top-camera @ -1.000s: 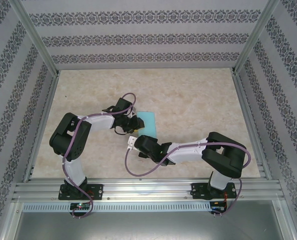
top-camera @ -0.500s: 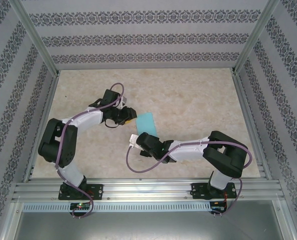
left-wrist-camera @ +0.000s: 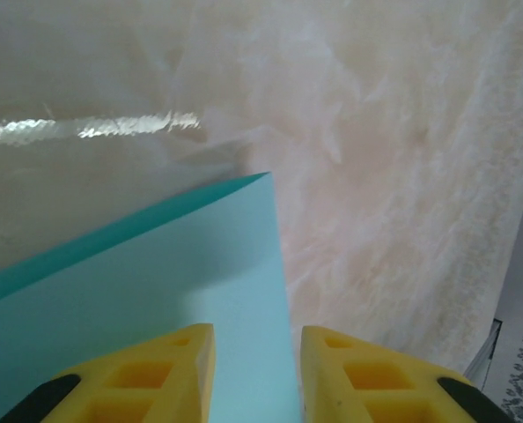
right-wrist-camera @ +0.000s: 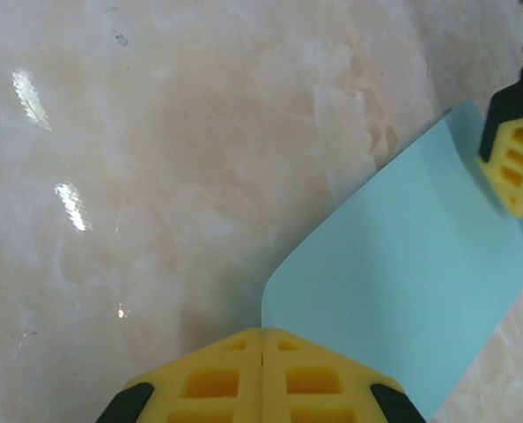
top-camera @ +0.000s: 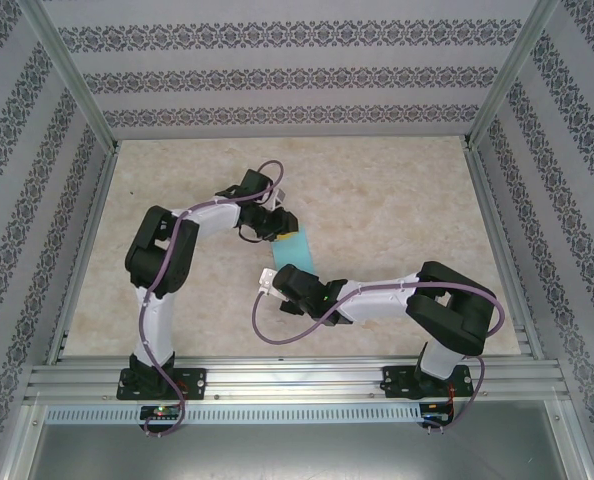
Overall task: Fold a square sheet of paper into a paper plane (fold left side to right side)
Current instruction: Third fold the triangle at the center of the table.
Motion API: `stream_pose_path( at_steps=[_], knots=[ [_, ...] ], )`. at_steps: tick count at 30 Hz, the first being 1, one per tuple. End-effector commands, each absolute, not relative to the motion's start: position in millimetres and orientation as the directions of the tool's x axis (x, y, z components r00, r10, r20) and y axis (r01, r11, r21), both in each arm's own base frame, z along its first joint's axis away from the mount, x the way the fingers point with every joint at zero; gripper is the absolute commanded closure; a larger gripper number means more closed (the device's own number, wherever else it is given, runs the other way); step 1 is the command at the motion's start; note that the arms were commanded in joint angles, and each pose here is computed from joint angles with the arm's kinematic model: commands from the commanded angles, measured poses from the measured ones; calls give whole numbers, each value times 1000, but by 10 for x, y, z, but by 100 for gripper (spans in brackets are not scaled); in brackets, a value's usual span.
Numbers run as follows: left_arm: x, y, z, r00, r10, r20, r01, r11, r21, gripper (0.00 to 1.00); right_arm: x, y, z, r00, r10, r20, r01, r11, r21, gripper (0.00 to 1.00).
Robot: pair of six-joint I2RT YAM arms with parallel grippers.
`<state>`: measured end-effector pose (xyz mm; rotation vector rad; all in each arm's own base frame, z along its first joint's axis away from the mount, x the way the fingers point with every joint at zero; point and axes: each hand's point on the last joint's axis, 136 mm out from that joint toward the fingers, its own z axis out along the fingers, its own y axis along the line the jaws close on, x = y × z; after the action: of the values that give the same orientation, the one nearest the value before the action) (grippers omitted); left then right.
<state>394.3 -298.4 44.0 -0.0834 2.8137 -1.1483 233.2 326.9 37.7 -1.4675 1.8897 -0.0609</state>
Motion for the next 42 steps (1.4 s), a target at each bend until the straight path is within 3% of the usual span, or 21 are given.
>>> stream_pose_path(
  at_steps=[1,13,22,30,42],
  knots=[
    [3871,-3002,319,-997,-38,-71,18,753,-657,68,2377,3371,543,-99,-817,-568,-823,389,-415,100],
    [3721,-2893,-4,-999,-15,-33,8,810,-587,68,2459,3403,728,-190,-740,-645,-864,438,-249,100],
    [3717,-2883,-16,-999,-2,-41,22,817,-577,68,2635,3248,726,-422,-580,-697,-842,536,63,100],
    [3710,-2882,-27,-999,3,-44,28,819,-574,68,2811,3092,672,-569,-452,-686,-767,592,246,100],
    [3703,-2887,-33,-999,7,-44,31,819,-573,68,2916,2976,461,-693,-371,-618,-676,632,379,100]
  ],
)
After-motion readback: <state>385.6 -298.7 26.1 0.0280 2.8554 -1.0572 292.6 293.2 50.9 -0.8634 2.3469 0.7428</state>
